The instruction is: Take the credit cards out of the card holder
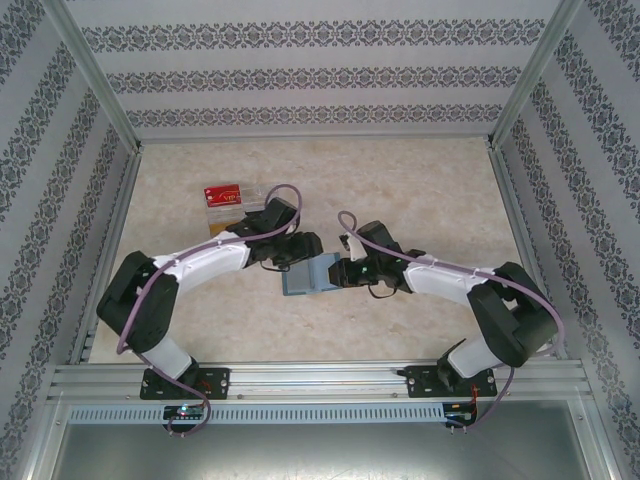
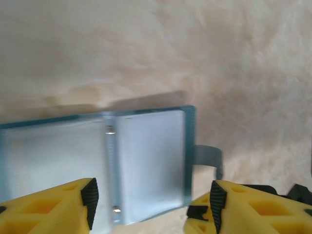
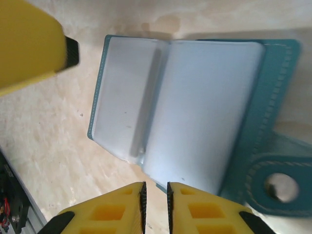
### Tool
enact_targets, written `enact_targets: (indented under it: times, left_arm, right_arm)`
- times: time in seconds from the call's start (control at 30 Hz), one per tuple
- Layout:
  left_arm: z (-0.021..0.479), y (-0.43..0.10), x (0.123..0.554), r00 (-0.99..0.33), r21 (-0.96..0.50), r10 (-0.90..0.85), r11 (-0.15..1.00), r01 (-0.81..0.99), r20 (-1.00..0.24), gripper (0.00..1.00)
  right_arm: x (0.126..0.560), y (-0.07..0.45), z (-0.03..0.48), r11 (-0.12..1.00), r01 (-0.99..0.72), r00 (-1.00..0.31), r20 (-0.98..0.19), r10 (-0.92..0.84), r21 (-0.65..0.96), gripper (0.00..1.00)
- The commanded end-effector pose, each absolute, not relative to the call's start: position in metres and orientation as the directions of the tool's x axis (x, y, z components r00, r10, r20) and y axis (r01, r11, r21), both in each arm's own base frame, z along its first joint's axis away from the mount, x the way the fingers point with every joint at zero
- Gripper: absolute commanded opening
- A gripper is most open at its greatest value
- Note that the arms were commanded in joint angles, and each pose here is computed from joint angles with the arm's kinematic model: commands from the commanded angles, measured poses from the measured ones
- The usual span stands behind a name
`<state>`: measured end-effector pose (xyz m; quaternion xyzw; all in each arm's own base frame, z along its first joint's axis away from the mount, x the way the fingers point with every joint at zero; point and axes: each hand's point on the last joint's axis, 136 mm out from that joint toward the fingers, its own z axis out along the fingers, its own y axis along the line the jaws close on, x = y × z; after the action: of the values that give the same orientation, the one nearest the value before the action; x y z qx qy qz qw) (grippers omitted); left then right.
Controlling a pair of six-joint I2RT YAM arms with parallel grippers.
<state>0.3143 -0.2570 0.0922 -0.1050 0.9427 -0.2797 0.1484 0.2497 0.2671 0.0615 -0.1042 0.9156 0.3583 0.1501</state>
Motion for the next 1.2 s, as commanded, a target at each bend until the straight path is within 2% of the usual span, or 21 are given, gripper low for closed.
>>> enact_targets:
  times: [0.0,0.13,0.57,0.77,0.97,1.17]
  left_arm:
    - [0.072,-0.217,0.297,-0.921,-0.444,-0.334,0.869,-0.219,-0.199,0.67]
    - [0.067,-0.216,0.292,-0.922,-0.451,-0.342,0.862,-0.231,-0.180,0.71]
    - [0.055,-0.243,0.296,-0.950,-0.521,-0.290,0.831,-0.193,-0.112,0.70]
    - [0.054,-0.244,0.298,-0.950,-0.521,-0.289,0.832,-0.189,-0.116,0.64]
    - [0.063,-0.228,0.298,-0.938,-0.467,-0.302,0.863,-0.193,-0.170,0.63]
    - [0.072,-0.237,0.302,-0.936,-0.530,-0.293,0.835,-0.150,-0.197,0.51]
  right_arm:
    - [0.255,0.267,0.053,0.752,-0.285,-0.938,-0.334,-0.092,0.594,0.21]
    - [0.256,0.264,0.040,0.783,-0.248,-0.953,-0.291,-0.091,0.570,0.24]
    - [0.257,0.257,0.024,0.822,-0.209,-0.968,-0.234,-0.094,0.530,0.26]
    - [0.256,0.257,0.022,0.824,-0.204,-0.970,-0.226,-0.095,0.528,0.26]
    - [0.257,0.256,0.020,0.827,-0.200,-0.971,-0.221,-0.094,0.525,0.26]
    - [0.257,0.257,0.020,0.826,-0.199,-0.972,-0.217,-0.096,0.527,0.26]
